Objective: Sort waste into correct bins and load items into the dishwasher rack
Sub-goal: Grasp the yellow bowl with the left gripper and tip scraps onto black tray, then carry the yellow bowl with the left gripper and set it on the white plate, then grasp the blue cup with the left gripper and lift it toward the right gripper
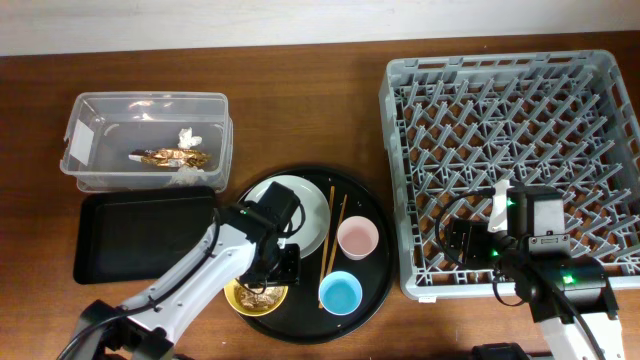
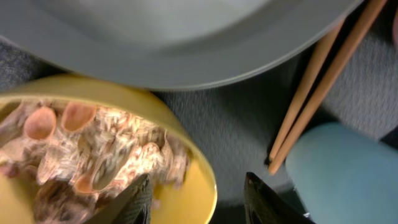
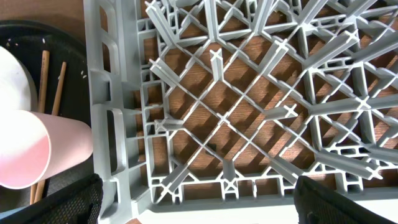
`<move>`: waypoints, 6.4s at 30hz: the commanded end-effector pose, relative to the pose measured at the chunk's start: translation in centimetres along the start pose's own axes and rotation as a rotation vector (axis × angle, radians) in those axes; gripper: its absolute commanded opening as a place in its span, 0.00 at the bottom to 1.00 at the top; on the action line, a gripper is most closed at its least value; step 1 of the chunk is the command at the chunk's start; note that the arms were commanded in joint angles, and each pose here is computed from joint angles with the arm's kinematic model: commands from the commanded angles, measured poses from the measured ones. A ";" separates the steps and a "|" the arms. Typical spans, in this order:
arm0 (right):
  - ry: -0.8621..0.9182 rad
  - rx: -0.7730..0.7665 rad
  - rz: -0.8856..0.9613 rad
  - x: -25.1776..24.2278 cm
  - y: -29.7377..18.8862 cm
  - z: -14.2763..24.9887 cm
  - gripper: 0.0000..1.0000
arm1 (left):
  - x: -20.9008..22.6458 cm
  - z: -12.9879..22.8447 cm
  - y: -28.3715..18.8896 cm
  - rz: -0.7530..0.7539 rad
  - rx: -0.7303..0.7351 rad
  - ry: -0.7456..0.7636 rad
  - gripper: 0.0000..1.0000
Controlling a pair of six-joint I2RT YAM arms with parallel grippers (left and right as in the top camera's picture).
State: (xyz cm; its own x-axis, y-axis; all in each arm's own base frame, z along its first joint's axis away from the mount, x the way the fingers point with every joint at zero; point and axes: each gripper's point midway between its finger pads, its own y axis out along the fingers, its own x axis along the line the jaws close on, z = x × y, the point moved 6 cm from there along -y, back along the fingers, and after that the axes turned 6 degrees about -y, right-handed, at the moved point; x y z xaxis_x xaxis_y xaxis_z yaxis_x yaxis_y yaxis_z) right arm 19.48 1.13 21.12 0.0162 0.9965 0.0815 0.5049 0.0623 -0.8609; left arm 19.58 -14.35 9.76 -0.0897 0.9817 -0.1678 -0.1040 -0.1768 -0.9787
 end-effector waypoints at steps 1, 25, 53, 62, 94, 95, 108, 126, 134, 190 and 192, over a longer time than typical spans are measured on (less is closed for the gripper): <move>0.010 -0.020 -0.001 0.0 -0.5 -0.5 0.99 | 0.4 0.2 1.2 0.001 -0.008 -0.061 0.47; 0.010 -0.017 0.000 0.0 -0.5 -0.4 0.99 | 0.7 -2.2 0.8 -0.058 -0.174 -0.048 0.00; 0.010 -0.017 0.000 0.0 -0.5 -0.4 0.99 | 14.1 -8.4 -11.5 0.786 -0.504 0.047 0.00; 0.010 -0.017 0.000 0.0 -0.5 -0.4 0.99 | 20.7 -9.8 -9.4 1.233 -0.552 -0.294 0.00; 0.010 -0.017 0.000 0.0 -0.5 -0.4 0.99 | 20.7 -9.4 -10.7 1.440 -0.486 -0.456 0.00; 0.010 -0.017 0.000 0.0 -0.5 -0.4 0.99 | 20.7 -9.4 -10.7 1.440 -0.485 -0.457 0.00; 0.010 -0.018 0.000 0.0 -0.5 -0.5 0.99 | 9.1 -7.7 -11.8 1.183 -0.333 0.068 0.00; 0.010 -0.017 0.000 0.0 -0.5 -0.4 0.99 | -4.2 -10.1 -6.0 0.228 -0.357 0.507 0.07; 0.010 -0.017 0.000 0.0 -0.5 -0.4 0.99 | -4.8 -9.4 -6.0 0.217 -0.343 0.529 0.56; -0.229 -0.125 -0.972 9.3 0.6 -5.3 0.99 | -10.4 -9.1 -11.8 1.298 -0.085 0.616 0.00; -0.258 -0.137 -1.080 9.9 0.7 -5.7 0.99 | -10.7 -9.1 -11.0 1.297 -0.057 0.605 0.00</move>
State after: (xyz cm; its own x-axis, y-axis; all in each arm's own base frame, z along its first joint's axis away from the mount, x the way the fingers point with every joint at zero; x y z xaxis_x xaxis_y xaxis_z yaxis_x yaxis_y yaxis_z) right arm 25.11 9.31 22.61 -0.5155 0.6319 0.5787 0.3712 0.7734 -0.5138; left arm 32.09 -21.61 20.94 0.4098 0.1789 -0.8945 -0.0819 -0.9694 -0.2314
